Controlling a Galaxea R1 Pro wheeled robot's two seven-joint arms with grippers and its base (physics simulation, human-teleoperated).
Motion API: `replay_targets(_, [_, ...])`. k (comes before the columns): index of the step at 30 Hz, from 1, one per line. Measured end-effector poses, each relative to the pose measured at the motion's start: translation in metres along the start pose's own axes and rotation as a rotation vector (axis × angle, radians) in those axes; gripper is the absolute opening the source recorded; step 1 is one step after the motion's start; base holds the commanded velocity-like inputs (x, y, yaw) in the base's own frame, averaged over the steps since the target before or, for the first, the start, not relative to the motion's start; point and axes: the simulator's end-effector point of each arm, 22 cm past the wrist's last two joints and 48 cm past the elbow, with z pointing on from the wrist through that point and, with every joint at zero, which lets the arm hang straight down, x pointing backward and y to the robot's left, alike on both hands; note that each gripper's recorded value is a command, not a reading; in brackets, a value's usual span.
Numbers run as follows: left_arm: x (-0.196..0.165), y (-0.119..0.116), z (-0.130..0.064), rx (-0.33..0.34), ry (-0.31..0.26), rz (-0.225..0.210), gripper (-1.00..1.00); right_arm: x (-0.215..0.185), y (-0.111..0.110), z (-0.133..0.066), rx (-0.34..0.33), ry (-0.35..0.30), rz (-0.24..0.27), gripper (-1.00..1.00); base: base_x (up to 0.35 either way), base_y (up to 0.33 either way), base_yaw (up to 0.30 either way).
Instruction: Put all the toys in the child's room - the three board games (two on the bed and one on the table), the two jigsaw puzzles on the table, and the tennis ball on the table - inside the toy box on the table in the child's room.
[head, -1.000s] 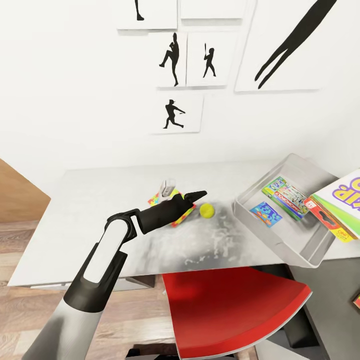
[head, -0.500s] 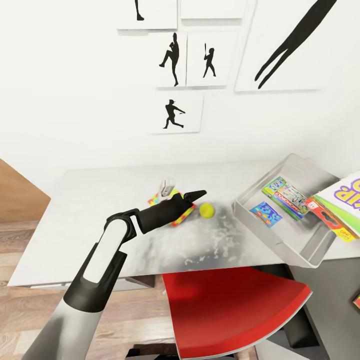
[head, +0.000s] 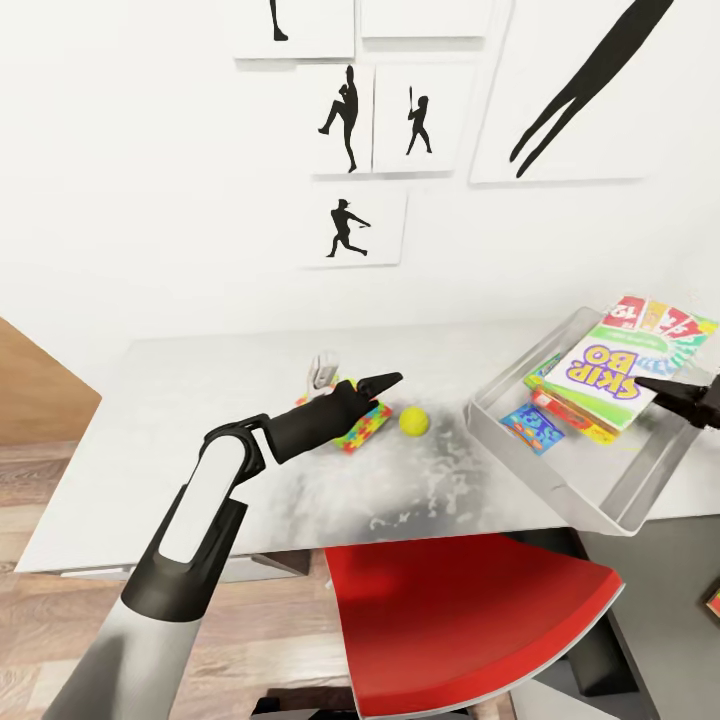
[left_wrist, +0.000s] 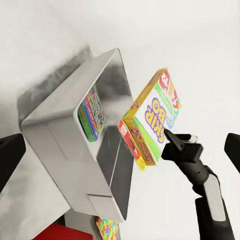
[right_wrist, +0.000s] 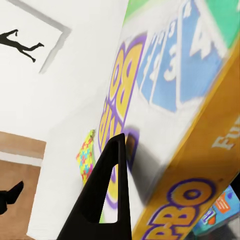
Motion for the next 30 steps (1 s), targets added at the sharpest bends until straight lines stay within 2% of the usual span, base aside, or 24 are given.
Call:
replay_targets(3, [0.0,0.0,0.0,-0.001,-0.001,-0.001,1.0,0.001,-0.005,0.016,0.0,0.031,0.027,-1.0,0.0,0.0,0.0])
replay_targets(7, [0.0,0.001,0.0,-0.004,-0.002,-0.003,1.0,0.001,-0.016,0.026,0.016,0.048,0.064,-1.0,0.0,0.0,0.0])
replay_targets(11, [0.0,0.002,0.0,-0.006,-0.002,-0.003,1.0,-0.005,-0.028,0.027,0.026,0.034,0.11,-1.0,0.0,0.0,0.0])
replay_targets(12, [0.0,0.002,0.0,-0.007,-0.002,-0.003,1.0,-0.01,-0.037,0.026,0.037,0.02,0.142,-1.0,0.0,0.0,0.0])
replay_targets(18, [0.001,0.001,0.001,-0.005,0.001,-0.003,1.0,-0.021,-0.062,0.02,0.062,-0.024,0.242,-1.0,0.0,0.0,0.0])
replay_targets(24, [0.0,-0.002,0.0,0.006,0.0,-0.006,1.0,-0.023,-0.069,0.019,0.064,-0.037,0.277,-1.0,0.0,0.0,0.0])
replay_targets(27, [0.0,-0.01,-0.001,0.042,0.002,-0.034,1.0,-0.022,-0.07,0.019,0.065,-0.038,0.282,-1.0,0.0,0.0,0.0])
replay_targets(30, [-0.005,-0.016,-0.009,0.095,-0.011,-0.093,1.0,-0.021,-0.07,0.02,0.065,-0.035,0.285,-1.0,0.0,0.0,0.0])
